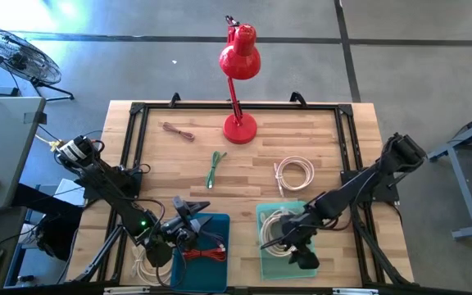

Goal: Pick & Place USB Port
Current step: Put the pink charger cable into the blue bin

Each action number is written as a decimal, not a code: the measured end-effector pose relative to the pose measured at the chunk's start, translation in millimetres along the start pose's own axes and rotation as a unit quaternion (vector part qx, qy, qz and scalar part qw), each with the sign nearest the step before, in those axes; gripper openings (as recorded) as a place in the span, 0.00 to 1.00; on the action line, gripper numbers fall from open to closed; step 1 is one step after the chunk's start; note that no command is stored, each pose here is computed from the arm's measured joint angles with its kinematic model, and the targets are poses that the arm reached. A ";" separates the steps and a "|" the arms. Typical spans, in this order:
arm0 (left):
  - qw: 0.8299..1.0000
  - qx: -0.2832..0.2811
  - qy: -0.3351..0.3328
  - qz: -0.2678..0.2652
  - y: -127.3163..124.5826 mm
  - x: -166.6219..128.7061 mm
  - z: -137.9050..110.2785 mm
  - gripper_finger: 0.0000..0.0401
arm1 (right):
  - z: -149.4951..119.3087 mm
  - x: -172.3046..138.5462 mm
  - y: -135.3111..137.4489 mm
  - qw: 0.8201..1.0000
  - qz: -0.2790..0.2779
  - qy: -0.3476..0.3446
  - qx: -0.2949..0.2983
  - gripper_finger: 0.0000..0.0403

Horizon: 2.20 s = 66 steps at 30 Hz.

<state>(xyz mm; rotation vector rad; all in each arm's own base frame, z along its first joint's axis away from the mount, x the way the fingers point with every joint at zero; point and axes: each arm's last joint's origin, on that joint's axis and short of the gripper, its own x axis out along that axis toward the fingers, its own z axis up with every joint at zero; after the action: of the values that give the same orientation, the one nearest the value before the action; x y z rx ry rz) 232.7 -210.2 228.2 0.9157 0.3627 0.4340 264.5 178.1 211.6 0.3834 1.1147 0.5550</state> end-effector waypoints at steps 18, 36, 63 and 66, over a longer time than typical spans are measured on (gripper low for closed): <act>0.997 0.028 0.029 0.070 61.6 6.2 53.5 0.68 | 7.7 -69.4 23.5 0.972 -0.055 -0.164 -0.161 0.51; 0.986 0.077 0.150 -0.016 150.9 97.2 35.6 0.68 | -1.8 -81.1 12.7 0.944 -0.210 -0.153 -0.202 0.51; 0.787 -0.086 0.531 -0.301 274.8 153.8 -162.1 0.68 | -9.3 -82.3 3.5 0.921 -0.291 -0.104 -0.238 0.51; 0.775 -0.111 0.530 -0.326 275.6 158.8 -189.1 0.68 | -9.4 -82.2 3.5 0.920 -0.292 -0.103 -0.241 0.51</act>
<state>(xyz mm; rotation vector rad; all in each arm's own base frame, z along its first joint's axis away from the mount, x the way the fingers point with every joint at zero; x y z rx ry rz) 222.0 145.5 330.0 0.1728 1.5835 0.2925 228.1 132.0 270.0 -0.3156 0.7956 0.2324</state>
